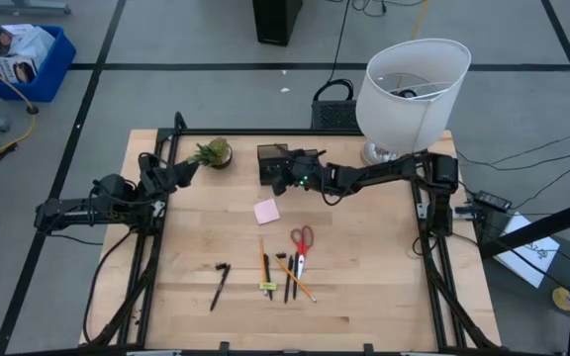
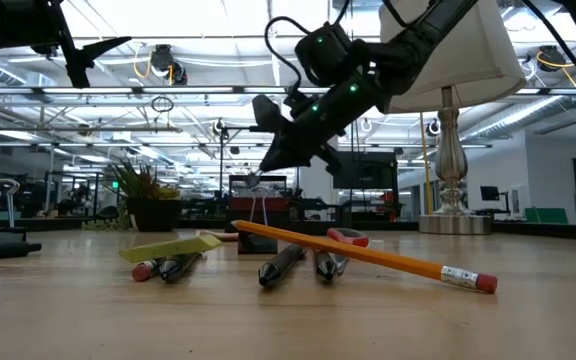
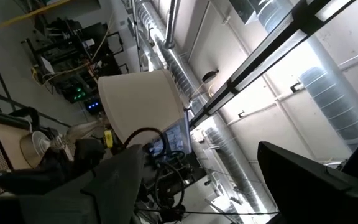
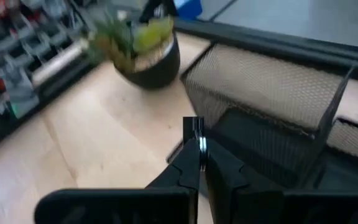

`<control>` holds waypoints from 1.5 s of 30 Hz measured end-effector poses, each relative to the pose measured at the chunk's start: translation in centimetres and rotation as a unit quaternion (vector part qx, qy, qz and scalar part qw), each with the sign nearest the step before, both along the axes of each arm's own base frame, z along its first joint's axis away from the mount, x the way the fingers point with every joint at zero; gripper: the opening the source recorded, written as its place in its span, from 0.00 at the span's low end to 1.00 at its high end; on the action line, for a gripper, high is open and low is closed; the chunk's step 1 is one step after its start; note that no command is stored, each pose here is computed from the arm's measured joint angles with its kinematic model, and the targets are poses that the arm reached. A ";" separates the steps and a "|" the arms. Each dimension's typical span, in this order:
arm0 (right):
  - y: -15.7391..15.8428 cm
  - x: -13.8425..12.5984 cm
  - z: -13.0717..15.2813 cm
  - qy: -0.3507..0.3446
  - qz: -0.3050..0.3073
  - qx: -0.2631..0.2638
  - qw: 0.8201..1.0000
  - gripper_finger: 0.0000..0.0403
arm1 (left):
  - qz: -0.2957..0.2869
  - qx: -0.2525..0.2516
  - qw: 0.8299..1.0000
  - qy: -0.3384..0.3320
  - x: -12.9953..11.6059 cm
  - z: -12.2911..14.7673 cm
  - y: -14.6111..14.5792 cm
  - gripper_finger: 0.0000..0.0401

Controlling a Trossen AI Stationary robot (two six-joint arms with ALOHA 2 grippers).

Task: Pick and place office supplies into organizer
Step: Put the black binder clip into the black desk organizer

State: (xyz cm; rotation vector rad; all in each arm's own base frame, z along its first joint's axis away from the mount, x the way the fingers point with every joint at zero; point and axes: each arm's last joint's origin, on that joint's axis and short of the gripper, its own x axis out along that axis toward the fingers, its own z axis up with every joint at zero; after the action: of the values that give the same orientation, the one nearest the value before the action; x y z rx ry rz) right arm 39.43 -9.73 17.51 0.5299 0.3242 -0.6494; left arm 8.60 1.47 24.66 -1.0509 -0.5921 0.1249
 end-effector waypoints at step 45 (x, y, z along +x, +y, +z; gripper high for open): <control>3.9 0.5 0.4 -0.030 0.318 0.162 0.934 0.28 | -0.077 -0.012 0.997 -0.007 0.2 -0.1 -0.4 0.80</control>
State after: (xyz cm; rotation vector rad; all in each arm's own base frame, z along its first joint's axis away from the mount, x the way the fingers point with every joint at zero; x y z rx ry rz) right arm 39.95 -5.86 17.87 0.7127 0.5206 0.0545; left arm 8.76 1.11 24.60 -1.1182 -0.5208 -0.0101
